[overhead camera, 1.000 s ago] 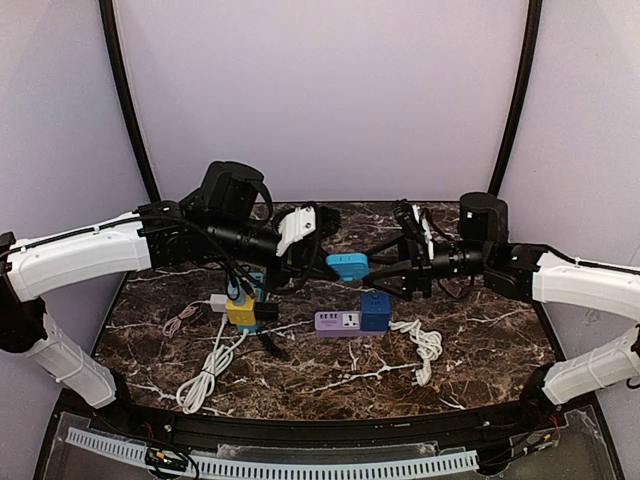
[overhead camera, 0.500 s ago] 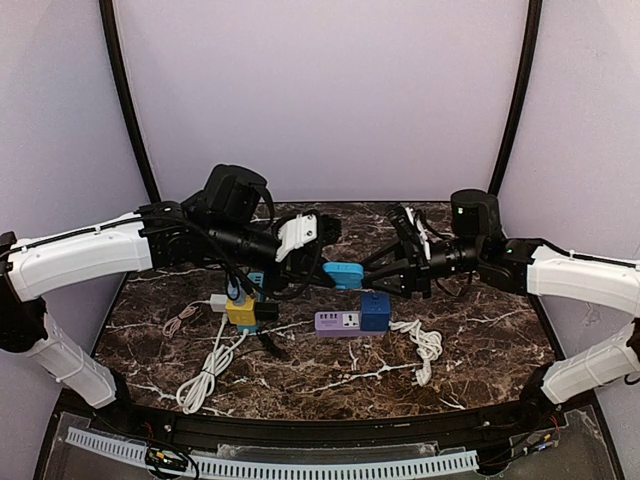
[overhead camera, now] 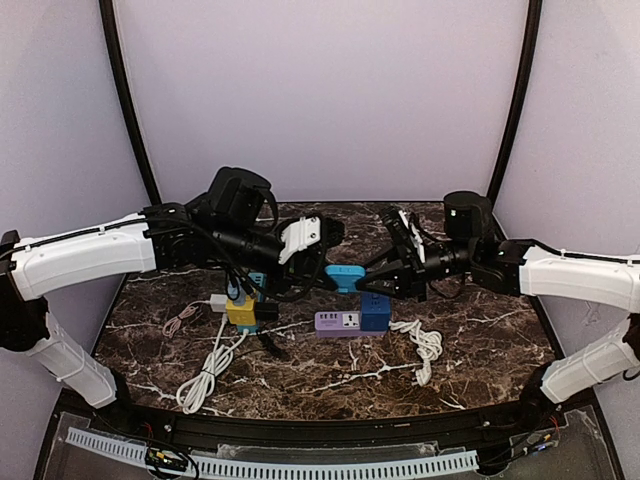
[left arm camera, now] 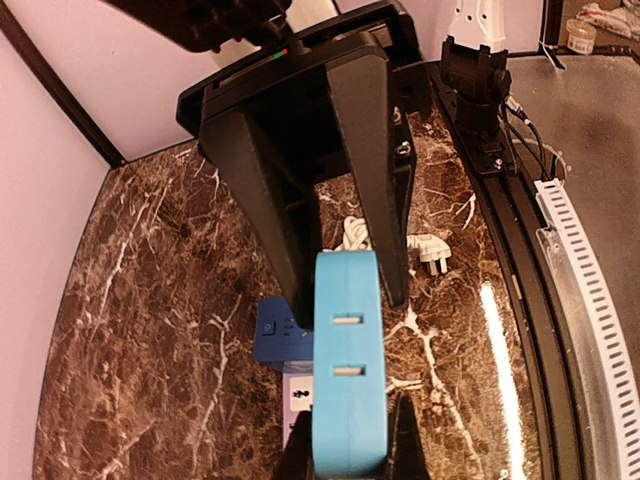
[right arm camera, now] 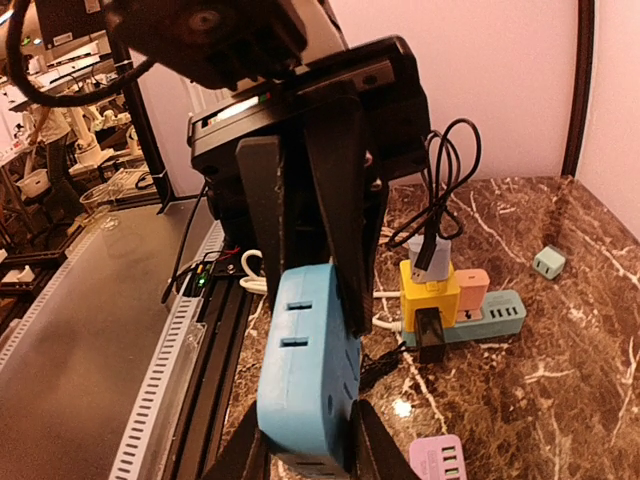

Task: Insert the plug
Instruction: Adjust the plug.

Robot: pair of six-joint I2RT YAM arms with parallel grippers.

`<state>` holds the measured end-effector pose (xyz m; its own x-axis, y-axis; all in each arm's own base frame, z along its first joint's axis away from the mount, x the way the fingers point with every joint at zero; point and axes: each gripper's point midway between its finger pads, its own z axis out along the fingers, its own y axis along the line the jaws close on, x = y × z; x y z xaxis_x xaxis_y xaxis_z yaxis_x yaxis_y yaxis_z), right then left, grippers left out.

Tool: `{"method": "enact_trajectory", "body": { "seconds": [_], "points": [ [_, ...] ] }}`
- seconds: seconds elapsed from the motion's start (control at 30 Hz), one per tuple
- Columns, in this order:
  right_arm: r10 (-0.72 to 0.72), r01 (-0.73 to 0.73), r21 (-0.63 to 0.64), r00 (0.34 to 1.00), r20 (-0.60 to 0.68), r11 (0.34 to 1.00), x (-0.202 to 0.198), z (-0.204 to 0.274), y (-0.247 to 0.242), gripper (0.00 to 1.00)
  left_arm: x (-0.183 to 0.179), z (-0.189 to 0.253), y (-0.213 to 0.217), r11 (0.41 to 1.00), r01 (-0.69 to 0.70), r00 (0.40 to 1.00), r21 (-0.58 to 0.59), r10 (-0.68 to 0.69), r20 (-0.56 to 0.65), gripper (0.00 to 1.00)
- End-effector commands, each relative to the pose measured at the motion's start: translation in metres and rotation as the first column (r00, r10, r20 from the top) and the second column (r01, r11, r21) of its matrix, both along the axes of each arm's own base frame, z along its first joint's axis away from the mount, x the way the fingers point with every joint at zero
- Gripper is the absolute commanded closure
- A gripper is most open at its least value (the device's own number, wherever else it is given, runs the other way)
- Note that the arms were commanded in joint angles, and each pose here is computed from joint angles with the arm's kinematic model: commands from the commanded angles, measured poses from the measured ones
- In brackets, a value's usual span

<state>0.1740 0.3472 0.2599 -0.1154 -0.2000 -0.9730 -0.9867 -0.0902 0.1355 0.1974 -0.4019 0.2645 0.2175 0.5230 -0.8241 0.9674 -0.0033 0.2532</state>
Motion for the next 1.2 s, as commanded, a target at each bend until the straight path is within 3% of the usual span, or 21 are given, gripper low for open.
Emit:
{"method": "enact_trajectory", "body": {
  "seconds": [0.0,0.1,0.23,0.37,0.43,0.67,0.83,1.0,1.17],
  "points": [
    [-0.009,0.007,0.035,0.999,0.040,0.999,0.004,0.014,0.005,0.83,-0.002,0.006,-0.004,1.000,0.009,1.000,-0.028,-0.009,0.002,0.99],
    [-0.004,0.004,0.012,1.000,0.024,1.000,0.007,0.006,0.008,0.98,-0.002,0.009,-0.005,0.999,0.002,1.000,-0.045,-0.002,-0.012,0.99],
    [-0.027,0.027,-0.001,0.999,0.032,1.000,0.011,-0.003,0.003,1.00,-0.007,0.014,-0.006,0.996,0.004,0.999,-0.087,-0.008,-0.042,0.98],
    [-0.078,0.078,0.003,0.995,0.055,0.997,0.019,-0.005,-0.012,1.00,-0.011,0.010,0.003,0.995,-0.018,0.994,-0.101,0.007,-0.107,0.46],
    [-0.099,0.099,-0.003,0.993,0.057,0.995,0.023,-0.010,-0.019,1.00,-0.013,0.005,0.005,0.996,-0.016,0.993,-0.092,0.004,-0.122,0.42],
    [-0.120,0.120,0.003,0.987,0.107,0.993,0.028,-0.023,-0.040,1.00,-0.007,-0.015,-0.017,0.994,0.007,0.982,-0.105,-0.026,-0.186,0.50],
    [-0.127,0.120,0.052,0.979,0.163,0.991,0.026,-0.029,-0.055,1.00,0.014,-0.017,-0.040,0.973,-0.037,0.975,-0.229,-0.015,-0.221,0.57],
    [-0.142,0.130,0.075,0.971,0.191,0.989,0.031,-0.035,-0.066,1.00,0.010,-0.030,-0.043,0.943,0.013,0.981,-0.334,-0.078,-0.180,0.54],
    [-0.123,0.113,0.070,0.978,0.168,0.991,0.040,-0.044,-0.070,1.00,0.028,-0.048,-0.054,0.923,-0.022,0.961,-0.385,-0.087,-0.264,0.53]
  ]
}}
